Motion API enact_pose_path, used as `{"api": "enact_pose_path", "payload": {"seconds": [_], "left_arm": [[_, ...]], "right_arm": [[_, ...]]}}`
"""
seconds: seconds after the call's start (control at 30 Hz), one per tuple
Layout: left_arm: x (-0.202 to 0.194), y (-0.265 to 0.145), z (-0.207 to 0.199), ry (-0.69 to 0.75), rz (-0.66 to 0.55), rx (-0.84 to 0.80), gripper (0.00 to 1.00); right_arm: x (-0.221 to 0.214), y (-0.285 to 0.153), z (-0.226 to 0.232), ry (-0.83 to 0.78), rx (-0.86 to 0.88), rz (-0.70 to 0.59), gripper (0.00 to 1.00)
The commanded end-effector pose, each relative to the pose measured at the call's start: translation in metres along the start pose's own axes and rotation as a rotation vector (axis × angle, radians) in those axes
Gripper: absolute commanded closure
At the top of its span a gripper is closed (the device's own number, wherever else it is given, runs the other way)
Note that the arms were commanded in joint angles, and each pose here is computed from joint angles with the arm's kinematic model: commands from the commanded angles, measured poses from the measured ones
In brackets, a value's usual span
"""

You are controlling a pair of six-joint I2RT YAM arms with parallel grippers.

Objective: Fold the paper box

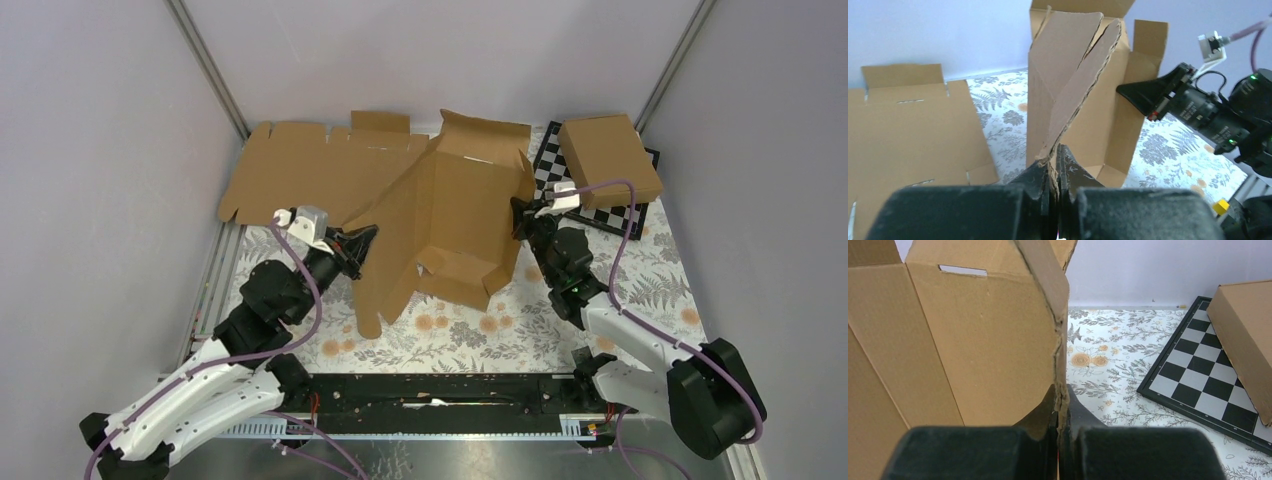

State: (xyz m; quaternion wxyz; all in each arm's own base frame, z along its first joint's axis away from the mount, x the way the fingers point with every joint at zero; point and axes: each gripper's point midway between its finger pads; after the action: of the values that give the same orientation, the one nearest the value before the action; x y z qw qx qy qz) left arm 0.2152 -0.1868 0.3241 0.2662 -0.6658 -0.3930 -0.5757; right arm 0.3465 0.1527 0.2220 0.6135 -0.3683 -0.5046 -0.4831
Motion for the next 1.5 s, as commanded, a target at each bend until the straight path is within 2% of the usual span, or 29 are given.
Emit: {"api": "enact_pose_path", "payload": {"seconds": [0.0,0.13,0.27,0.47,0.53,0.6,0.63,0.87,1.07,1.23,1.47], "left_arm": [[0.026,0.004,-0.033,-0.012,-0.091,-0.168,1.00],[-0.001,-0.001,-0.045,-0.019,-0.066,-0.261,1.00],[-0.017,-0.009,-0.048,0.021,-0.017,-0.300,1.00],[-0.022,-0.018,-0.052,0.039,-0.004,-0.346,1.00],[-0.022,-0.020,-0.053,0.043,-0.007,-0.355,1.00],[-0.023,-0.021,-0.053,0.048,-0.004,-0.359,1.00],[-0.023,-0.021,-0.053,0.049,-0.002,-0.359,1.00],[-0.024,-0.020,-0.055,0.055,0.004,-0.367,1.00],[-0.024,-0.019,-0.055,0.043,0.002,-0.362,1.00],[-0.026,-0.016,-0.053,0.003,-0.010,-0.343,1.00],[-0.013,-0.010,-0.033,-0.010,-0.088,-0.224,1.00]], "right_arm": [[0.031,0.006,-0.008,0.089,-0.072,-0.147,1.00],[0.003,0.001,-0.026,0.156,-0.149,-0.152,0.96],[-0.020,-0.006,-0.031,0.183,-0.165,-0.103,0.82],[-0.045,-0.020,-0.024,0.166,-0.109,0.018,0.76],[-0.050,-0.026,-0.020,0.166,-0.085,0.052,0.67],[-0.054,-0.032,-0.014,0.164,-0.048,0.095,0.53],[-0.057,-0.036,-0.012,0.164,-0.034,0.116,0.51],[-0.077,-0.060,0.012,0.156,0.104,0.291,0.50],[-0.094,-0.068,0.021,0.237,0.127,0.369,0.39],[-0.082,-0.055,0.024,0.341,0.097,0.318,0.33],[-0.042,-0.010,0.003,0.281,-0.082,0.196,0.40]]}}
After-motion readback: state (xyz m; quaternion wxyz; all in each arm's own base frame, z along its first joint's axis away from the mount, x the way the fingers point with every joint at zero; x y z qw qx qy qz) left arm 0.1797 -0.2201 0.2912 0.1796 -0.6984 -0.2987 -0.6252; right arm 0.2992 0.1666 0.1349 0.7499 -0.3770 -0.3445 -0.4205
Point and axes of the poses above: each gripper's point midway between its finger pads, its own y axis out along the fingers, its own z axis along the line the jaws close on, x = y × z, and after that the axes turned 3 degrees about y, right-handed
